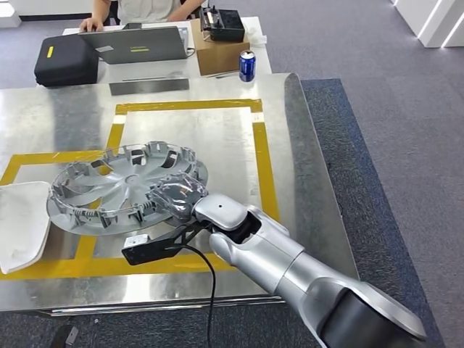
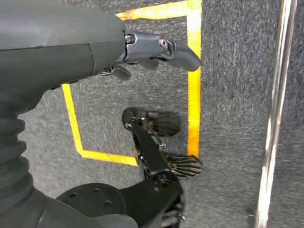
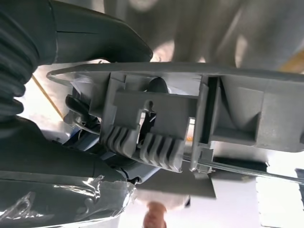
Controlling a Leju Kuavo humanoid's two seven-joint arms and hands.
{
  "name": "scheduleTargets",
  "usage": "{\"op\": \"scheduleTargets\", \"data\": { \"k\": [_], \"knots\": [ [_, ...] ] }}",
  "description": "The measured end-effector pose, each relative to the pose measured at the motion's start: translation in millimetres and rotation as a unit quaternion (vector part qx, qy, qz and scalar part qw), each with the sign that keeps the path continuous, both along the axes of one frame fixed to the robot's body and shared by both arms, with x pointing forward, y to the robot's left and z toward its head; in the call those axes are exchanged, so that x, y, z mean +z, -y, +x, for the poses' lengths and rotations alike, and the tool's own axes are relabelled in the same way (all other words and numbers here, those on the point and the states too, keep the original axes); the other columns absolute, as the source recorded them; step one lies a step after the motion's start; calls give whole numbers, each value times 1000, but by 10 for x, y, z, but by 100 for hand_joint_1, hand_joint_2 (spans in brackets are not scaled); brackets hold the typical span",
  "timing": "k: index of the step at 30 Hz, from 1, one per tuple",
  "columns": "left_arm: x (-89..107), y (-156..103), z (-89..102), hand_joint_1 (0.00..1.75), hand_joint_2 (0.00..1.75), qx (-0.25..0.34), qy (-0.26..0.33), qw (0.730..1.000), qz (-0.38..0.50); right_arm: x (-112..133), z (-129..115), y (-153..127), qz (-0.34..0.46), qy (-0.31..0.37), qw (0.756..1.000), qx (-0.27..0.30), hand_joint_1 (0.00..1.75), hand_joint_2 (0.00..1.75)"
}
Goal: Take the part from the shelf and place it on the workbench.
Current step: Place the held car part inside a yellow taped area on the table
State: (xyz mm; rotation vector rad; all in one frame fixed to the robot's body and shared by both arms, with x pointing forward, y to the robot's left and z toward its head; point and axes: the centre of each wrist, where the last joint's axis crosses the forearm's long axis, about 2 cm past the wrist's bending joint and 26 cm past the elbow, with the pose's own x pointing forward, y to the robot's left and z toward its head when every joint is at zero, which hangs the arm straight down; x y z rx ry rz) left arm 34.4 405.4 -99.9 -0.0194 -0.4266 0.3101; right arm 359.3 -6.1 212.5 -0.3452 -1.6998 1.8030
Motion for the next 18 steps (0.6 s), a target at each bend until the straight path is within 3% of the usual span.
{"op": "scheduleTargets", "data": {
  "k": [3,10,18],
  "knots": [
    [0,-16,-39,0,175,9,-2,1000,0,-26,28,22,-24,-20,999,-21,175,175],
    [-5,-11,-82,0,175,16,-3,1000,-1,226,148,-23,-42,0,997,-58,175,175],
    [-11,3,-116,0,175,28,0,1000,0,280,381,159,-127,40,975,-181,175,175]
  ]
}}
